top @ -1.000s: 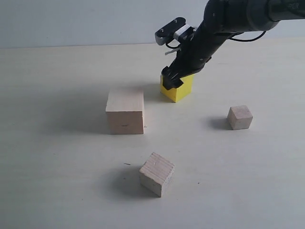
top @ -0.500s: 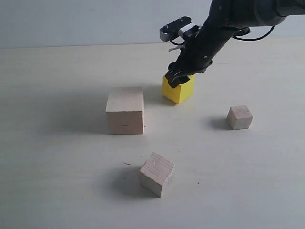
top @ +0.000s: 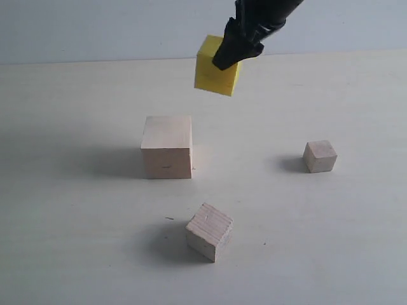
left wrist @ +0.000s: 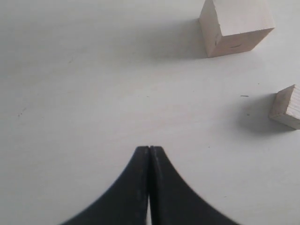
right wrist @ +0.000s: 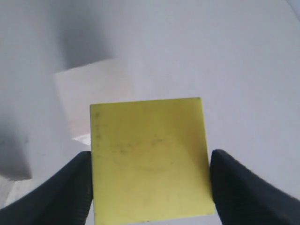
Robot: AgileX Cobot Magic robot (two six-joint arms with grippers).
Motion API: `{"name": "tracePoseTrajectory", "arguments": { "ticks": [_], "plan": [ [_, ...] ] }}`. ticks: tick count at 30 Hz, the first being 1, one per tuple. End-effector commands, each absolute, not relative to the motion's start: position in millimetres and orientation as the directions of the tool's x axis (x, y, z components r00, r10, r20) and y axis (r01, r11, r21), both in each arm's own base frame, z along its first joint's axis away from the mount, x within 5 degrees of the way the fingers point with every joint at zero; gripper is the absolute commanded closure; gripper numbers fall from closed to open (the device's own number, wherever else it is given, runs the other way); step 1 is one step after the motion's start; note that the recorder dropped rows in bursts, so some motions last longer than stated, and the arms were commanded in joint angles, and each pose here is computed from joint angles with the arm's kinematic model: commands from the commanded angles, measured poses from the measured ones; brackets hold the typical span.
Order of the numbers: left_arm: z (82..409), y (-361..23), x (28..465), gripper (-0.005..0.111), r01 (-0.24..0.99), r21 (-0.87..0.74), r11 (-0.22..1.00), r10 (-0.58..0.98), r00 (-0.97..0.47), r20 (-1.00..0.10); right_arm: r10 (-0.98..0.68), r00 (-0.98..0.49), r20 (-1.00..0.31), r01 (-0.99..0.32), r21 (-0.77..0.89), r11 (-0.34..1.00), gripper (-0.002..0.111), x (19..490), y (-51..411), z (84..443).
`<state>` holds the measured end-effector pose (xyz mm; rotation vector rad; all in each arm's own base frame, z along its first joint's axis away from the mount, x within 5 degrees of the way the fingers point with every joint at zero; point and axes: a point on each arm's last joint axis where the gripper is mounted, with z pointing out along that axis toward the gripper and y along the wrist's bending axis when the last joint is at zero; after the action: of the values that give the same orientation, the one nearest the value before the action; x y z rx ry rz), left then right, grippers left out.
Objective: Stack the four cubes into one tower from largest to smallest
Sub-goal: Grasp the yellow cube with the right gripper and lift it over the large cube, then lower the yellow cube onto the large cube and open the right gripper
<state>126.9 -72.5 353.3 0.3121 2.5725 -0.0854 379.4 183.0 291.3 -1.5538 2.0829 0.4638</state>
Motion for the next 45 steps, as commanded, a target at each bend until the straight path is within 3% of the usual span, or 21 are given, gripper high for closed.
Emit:
{"name": "tracePoseTrajectory", "arguments": {
  "ticks": [1, 10, 16, 25, 30, 37, 45],
  "plan": [
    [353.3, -71.8, 125.7, 0.106, 0.245, -0.003, 0.969, 0.207, -0.822, -0.531, -0.728, 0.053, -0.683, -0.998, -0.067, -0.01, 0.108, 363.1, 193.5, 307.8],
    [353.2, -71.7, 125.6, 0.106, 0.245, -0.002, 0.97, 0.207, -0.823, -0.53, -0.76, 0.122, -0.639, -0.991, -0.126, -0.052, 0.108, 347.2, 230.9, 305.2],
    [348.7, -71.7, 125.6, 0.106, 0.249, 0.005, 0.968, 0.215, -0.826, -0.52, -0.781, 0.062, -0.621, -0.979, -0.189, 0.073, 0.108, 357.3, 239.5, 299.4],
    [330.4, -72.1, 125.6, 0.106, 0.255, 0.02, 0.967, 0.232, -0.842, -0.487, -0.8, 0.045, -0.598, -0.987, -0.149, 0.056, 0.108, 361.8, 246.3, 278.0],
    [330.5, -72.5, 125.5, 0.106, 0.256, 0.015, 0.967, 0.231, -0.842, -0.487, -0.822, 0.055, -0.567, -0.99, -0.137, 0.028, 0.108, 362.3, 253.9, 262.4],
    [331.5, -73.4, 127.1, 0.106, 0.265, 0.014, 0.964, 0.235, -0.829, -0.507, -0.819, -0.052, -0.571, -0.99, -0.076, 0.116, 0.108, 368.7, 257.0, 247.1],
    [332.3, -73.9, 128.3, 0.106, 0.281, 0.023, 0.959, 0.251, -0.816, -0.52, -0.831, -0.015, -0.557, -0.996, -0.067, 0.063, 0.108, 366.3, 256.8, 243.9]
  ]
}}
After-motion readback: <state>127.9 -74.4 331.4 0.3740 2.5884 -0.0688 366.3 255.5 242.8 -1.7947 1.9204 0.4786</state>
